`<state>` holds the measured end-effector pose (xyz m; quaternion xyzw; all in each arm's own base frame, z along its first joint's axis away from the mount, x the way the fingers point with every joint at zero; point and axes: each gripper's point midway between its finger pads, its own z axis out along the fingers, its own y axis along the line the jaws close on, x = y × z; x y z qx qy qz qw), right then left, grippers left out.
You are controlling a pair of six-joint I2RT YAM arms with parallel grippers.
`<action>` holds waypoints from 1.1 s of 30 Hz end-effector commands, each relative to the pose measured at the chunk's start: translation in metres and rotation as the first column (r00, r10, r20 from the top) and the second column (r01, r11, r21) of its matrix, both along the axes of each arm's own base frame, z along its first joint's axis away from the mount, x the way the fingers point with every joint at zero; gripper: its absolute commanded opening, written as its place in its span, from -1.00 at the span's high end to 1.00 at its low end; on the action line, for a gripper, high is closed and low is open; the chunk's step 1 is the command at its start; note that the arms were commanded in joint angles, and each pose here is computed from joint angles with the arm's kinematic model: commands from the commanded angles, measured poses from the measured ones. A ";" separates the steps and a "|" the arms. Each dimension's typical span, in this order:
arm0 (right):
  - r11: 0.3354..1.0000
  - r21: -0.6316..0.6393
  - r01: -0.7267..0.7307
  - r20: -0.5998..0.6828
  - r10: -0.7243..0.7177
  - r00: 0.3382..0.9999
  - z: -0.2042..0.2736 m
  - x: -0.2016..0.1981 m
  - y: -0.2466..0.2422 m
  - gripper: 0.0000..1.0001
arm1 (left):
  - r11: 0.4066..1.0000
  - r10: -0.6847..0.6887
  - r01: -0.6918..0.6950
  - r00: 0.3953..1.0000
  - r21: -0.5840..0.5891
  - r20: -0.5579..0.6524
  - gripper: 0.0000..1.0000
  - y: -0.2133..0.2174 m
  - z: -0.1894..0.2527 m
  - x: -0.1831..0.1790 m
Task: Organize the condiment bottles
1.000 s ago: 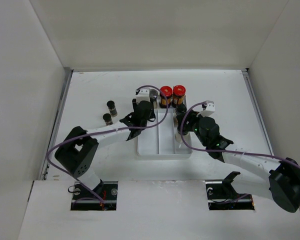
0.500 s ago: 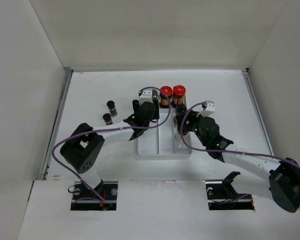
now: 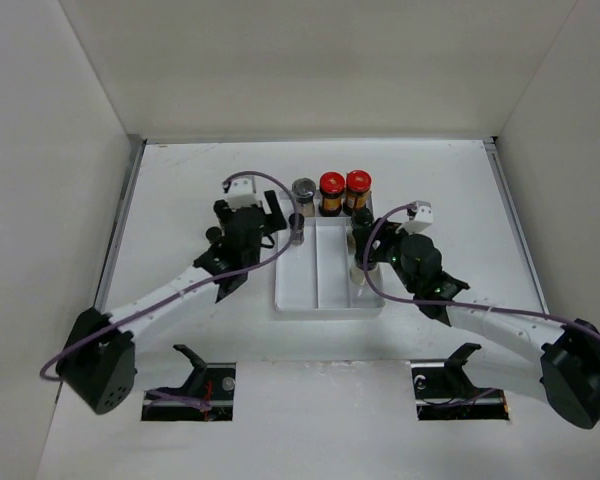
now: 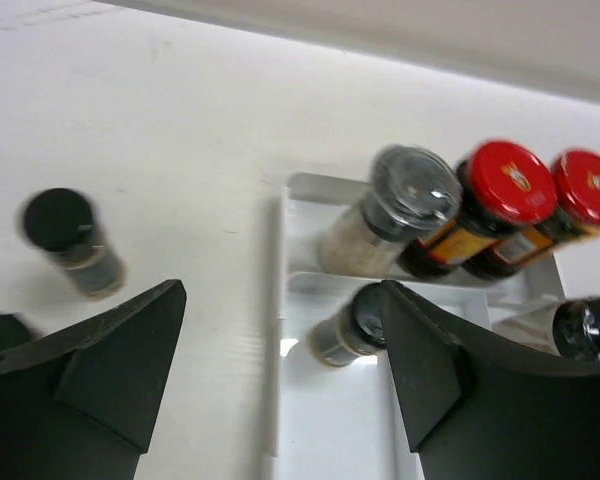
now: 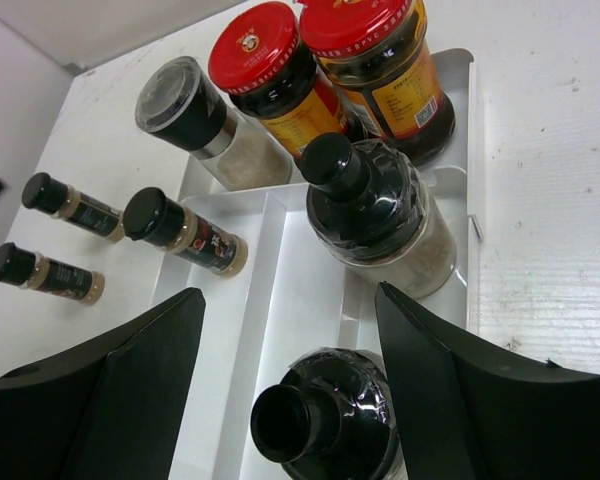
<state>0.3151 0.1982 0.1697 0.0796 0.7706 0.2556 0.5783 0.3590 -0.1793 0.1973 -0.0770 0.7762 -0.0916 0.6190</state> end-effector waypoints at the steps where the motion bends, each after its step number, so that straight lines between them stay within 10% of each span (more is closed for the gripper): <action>1: 0.997 0.070 0.029 0.073 -0.034 0.997 0.024 0.003 -0.007 -0.51 | 0.991 0.132 -0.132 0.990 0.003 -0.045 -0.55 0.053 -0.004 -0.016; 10: 0.995 0.085 0.057 0.093 -0.064 0.994 0.030 0.002 -0.015 -0.52 | 0.933 0.358 -0.359 0.924 0.013 -0.134 -0.49 0.135 -0.037 -0.032; 33: 0.996 0.073 0.054 0.075 -0.059 0.995 0.024 0.005 -0.013 -0.52 | 0.897 0.440 -0.441 0.884 0.030 -0.159 -0.03 0.150 -0.074 0.002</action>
